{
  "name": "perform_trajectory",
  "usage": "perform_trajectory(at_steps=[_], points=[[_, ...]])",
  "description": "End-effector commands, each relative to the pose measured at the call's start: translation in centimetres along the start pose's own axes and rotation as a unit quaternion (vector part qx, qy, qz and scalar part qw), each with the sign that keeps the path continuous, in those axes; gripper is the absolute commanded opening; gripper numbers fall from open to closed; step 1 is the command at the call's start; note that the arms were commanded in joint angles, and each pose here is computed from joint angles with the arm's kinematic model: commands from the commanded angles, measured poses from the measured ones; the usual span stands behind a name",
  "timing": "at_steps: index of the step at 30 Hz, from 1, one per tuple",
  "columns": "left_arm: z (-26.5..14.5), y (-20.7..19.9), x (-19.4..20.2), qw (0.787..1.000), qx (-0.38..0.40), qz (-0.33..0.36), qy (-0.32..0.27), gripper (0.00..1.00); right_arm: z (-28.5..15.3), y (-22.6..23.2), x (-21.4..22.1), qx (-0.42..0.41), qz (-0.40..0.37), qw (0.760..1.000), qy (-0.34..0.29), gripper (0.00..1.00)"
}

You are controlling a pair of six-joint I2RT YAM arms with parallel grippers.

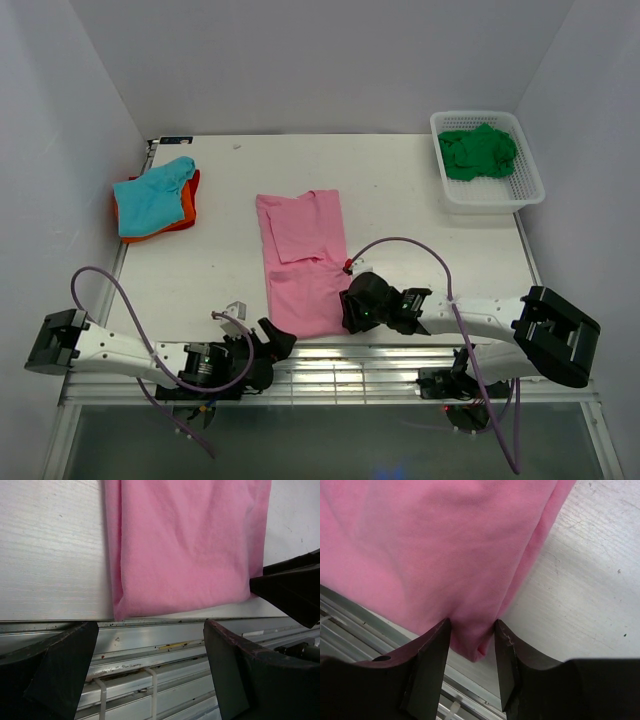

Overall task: Fold and stack the t-shirts
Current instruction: Fold the tshirt

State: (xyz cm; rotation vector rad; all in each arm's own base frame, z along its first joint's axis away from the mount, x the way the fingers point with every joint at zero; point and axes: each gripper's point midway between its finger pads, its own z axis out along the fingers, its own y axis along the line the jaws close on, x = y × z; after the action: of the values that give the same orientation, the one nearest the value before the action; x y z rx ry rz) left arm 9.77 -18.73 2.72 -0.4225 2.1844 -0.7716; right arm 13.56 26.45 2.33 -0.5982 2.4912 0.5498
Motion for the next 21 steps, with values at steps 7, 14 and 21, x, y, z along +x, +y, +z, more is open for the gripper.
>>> perform_trajectory(at_steps=[7,14,21], points=[[0.9,0.5,-2.6,0.993,-0.058,0.074,-0.070,0.98,-0.2,0.6,-0.6,0.000,0.005,1.000,-0.006,0.46],[1.0,-3.0,-4.3,0.991,-0.009,0.111,-0.072,0.98,-0.1,0.5,-0.7,0.001,0.003,1.000,-0.007,0.46],[2.4,-5.3,-6.2,0.990,0.030,0.121,-0.068,0.98,-0.1,0.4,-0.5,0.007,-0.001,1.000,-0.004,0.46]])
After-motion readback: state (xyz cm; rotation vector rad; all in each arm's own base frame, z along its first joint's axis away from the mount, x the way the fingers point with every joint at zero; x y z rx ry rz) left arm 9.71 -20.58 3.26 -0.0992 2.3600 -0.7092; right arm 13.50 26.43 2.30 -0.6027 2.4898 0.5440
